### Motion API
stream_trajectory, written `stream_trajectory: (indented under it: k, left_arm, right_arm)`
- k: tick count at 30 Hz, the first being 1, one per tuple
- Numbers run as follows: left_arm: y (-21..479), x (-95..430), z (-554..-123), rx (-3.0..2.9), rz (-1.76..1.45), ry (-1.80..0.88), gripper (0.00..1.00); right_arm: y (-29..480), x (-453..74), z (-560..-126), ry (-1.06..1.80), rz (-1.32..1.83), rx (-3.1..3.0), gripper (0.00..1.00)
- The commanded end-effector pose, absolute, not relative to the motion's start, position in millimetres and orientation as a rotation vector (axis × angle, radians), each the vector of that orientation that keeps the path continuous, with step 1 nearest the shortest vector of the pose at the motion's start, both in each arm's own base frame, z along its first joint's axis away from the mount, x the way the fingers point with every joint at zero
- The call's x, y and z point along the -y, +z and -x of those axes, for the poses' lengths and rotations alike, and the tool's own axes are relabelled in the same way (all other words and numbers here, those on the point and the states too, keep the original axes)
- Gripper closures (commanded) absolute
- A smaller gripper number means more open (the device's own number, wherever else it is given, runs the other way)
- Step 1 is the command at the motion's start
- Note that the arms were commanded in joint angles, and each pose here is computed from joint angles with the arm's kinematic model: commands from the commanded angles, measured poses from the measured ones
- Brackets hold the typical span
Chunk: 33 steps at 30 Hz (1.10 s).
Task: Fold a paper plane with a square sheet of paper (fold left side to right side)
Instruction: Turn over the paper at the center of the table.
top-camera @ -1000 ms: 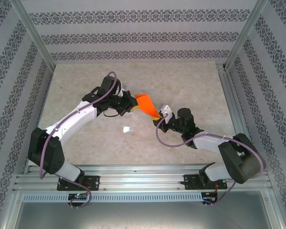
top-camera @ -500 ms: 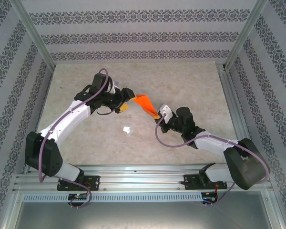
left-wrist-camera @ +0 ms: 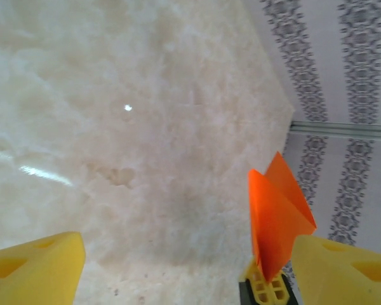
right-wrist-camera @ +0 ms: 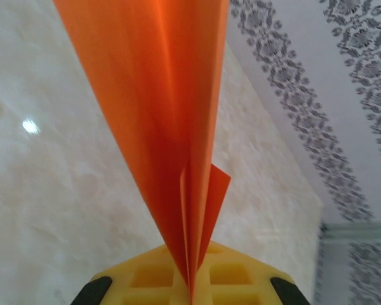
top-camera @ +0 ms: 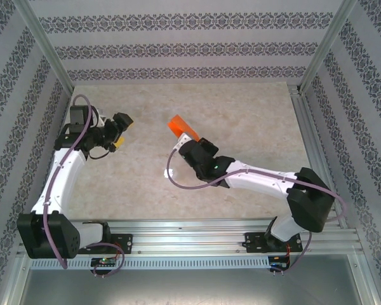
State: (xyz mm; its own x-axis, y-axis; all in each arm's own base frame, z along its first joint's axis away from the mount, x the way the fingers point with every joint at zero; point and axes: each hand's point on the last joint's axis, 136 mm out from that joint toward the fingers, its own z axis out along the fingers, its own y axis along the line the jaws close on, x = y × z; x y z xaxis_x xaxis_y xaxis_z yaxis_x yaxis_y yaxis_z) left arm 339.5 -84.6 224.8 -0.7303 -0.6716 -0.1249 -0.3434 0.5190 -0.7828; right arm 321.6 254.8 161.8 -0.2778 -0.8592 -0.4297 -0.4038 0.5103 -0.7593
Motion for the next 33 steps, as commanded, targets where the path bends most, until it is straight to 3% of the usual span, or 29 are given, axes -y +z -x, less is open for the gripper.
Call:
stream_trajectory:
  k: [1, 7, 9, 12, 15, 20, 25, 30, 33]
  left_arm:
    - [209, 78, -332, -2.396, 0.807, -1.012, 0.15]
    - [187, 79, -330, -2.437, 0.820, -1.011, 0.15]
    - [182, 80, -329, -2.451, 0.821, -1.010, 0.15]
    - [176, 80, -327, -2.472, 0.811, -1.005, 0.15]
    - [172, 82, -324, -2.494, 0.795, -1.006, 0.15]
    - [161, 89, -315, -2.538, 0.753, -1.034, 0.15]
    - [152, 121, -299, -2.600, 0.607, -1.093, 0.21]
    - [151, 201, -279, -2.635, 0.337, -1.224, 0.33]
    - [144, 243, -267, -2.671, 0.231, -1.223, 0.33]
  right_arm:
    - [156, -208, -310, -1.185, 1.058, -1.869, 1.00]
    - [105, -207, -291, -1.310, 1.156, -1.990, 1.00]
    - [90, -215, -283, -1.304, 1.210, -2.003, 0.96]
    - [67, -232, -263, -1.147, 1.314, -2.094, 0.69]
    - [55, -254, -237, -0.856, 1.392, -2.226, 0.34]
    - [88, -301, -186, -0.293, 1.490, -2.322, 0.03]
    - [145, -300, -189, 0.195, 1.231, -2.416, 0.02]
    - [158, -253, -246, 0.649, 0.601, -2.518, 0.09]
    - [151, -217, -275, 0.798, 0.283, -2.520, 0.16]
